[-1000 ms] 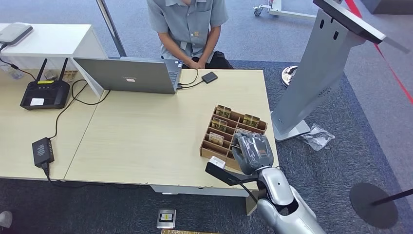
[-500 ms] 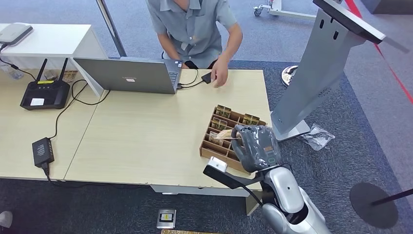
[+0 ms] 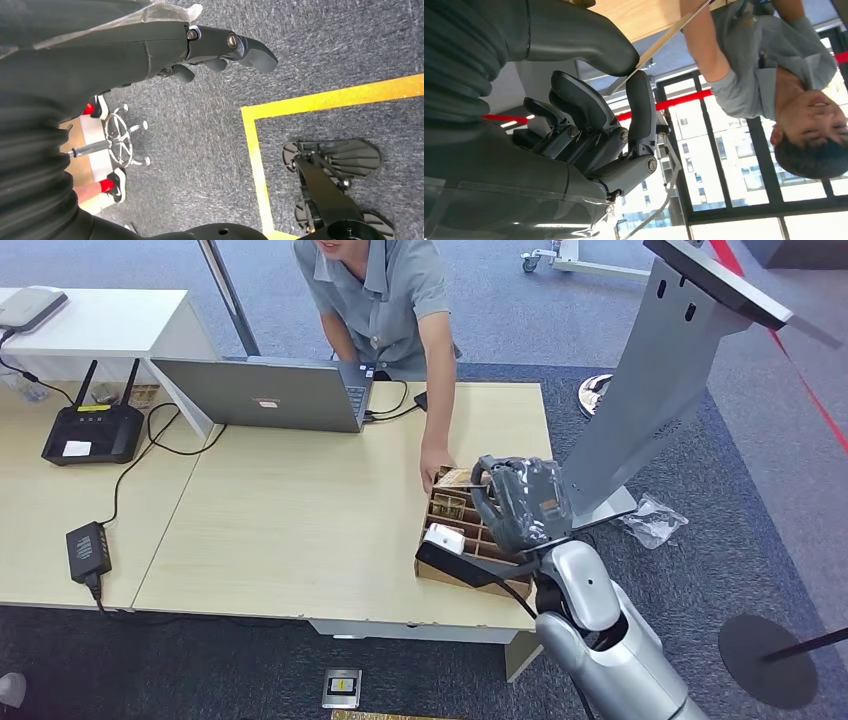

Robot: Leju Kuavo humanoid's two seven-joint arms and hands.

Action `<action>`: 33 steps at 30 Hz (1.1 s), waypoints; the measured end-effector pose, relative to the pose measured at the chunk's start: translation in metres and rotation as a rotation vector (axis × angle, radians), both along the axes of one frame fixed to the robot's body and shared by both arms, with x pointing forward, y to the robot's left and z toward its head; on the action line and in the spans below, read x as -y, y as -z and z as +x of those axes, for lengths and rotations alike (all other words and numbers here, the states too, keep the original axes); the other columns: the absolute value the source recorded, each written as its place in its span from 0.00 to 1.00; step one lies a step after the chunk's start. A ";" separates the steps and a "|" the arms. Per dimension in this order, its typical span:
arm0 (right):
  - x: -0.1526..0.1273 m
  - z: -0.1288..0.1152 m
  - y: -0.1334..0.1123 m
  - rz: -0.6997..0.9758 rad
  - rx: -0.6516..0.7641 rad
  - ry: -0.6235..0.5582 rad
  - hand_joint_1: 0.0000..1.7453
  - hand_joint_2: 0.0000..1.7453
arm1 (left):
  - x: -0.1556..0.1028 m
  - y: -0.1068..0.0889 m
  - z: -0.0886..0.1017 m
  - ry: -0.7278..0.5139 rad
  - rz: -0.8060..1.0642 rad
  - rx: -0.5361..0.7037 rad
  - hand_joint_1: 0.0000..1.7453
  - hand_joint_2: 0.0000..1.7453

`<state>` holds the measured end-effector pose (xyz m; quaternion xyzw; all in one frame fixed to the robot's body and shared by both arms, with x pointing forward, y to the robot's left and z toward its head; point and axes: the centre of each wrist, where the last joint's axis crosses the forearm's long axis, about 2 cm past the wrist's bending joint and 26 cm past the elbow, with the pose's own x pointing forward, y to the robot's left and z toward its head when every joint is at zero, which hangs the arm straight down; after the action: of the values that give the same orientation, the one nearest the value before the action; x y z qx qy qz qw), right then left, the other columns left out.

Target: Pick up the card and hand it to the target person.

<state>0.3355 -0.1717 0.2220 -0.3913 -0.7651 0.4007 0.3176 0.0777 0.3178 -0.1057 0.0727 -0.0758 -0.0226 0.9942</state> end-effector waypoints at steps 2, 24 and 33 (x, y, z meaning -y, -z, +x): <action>-0.002 0.006 0.000 -0.006 -0.012 0.015 1.00 1.00 | 0.000 0.000 0.000 0.002 0.000 -0.002 0.00 1.00; -0.035 0.036 0.003 0.002 -0.104 0.124 1.00 1.00 | 0.000 0.000 0.000 -0.025 0.004 -0.016 0.00 1.00; -0.040 0.035 0.010 -0.008 -0.142 0.142 0.00 1.00 | 0.000 0.000 0.000 -0.017 0.006 -0.013 0.00 1.00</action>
<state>0.3708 -0.1319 0.2123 -0.4163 -0.7097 0.4068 0.3970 0.0776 0.3179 -0.1057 0.0760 -0.0684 -0.0147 0.9947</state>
